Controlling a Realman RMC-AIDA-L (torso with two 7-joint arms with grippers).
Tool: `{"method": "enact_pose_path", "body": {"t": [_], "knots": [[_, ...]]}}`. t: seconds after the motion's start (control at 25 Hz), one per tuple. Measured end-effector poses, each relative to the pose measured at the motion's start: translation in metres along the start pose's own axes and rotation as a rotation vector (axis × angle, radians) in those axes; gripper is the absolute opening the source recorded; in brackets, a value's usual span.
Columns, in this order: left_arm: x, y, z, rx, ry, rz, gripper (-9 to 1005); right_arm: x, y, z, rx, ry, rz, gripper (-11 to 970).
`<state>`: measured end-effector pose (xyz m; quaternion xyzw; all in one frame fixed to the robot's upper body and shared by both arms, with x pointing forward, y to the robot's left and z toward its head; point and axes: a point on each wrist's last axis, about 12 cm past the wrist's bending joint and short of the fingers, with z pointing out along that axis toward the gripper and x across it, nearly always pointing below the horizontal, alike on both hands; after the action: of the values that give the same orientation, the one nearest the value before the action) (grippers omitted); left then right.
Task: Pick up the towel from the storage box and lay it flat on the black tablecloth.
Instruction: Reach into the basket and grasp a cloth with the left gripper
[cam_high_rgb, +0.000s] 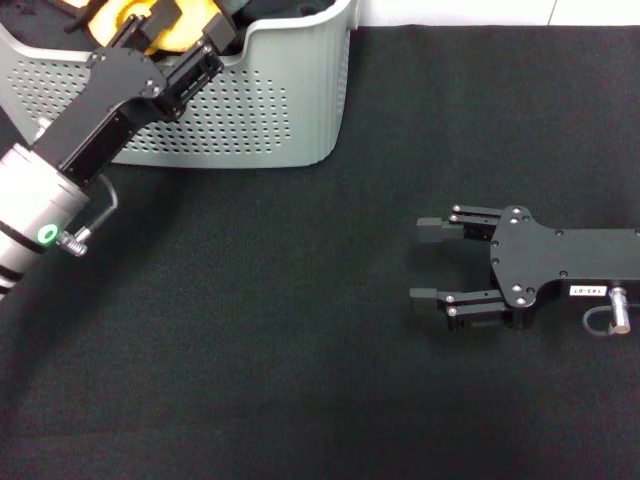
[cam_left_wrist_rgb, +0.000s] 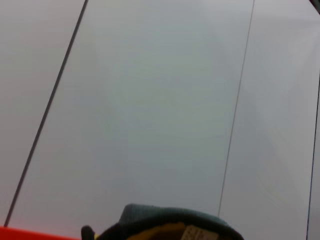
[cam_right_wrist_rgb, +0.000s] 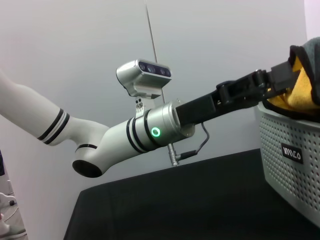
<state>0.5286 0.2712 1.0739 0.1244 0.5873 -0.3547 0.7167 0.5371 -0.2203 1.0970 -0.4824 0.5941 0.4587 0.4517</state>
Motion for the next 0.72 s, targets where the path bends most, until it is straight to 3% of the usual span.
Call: {"method": "enact_pose_path", "body": {"t": [0.28,0.72], "knots": [[-0.007,0.004,0.004,-0.029,-0.058,-0.031,749,0.003,0.002,-0.002,0.007,-0.003,0.01,776],[-0.012,0.008,0.007,-0.053,-0.112,-0.266,697,0.004,0.001,-0.004,0.027,-0.008,0.018,771]]}}
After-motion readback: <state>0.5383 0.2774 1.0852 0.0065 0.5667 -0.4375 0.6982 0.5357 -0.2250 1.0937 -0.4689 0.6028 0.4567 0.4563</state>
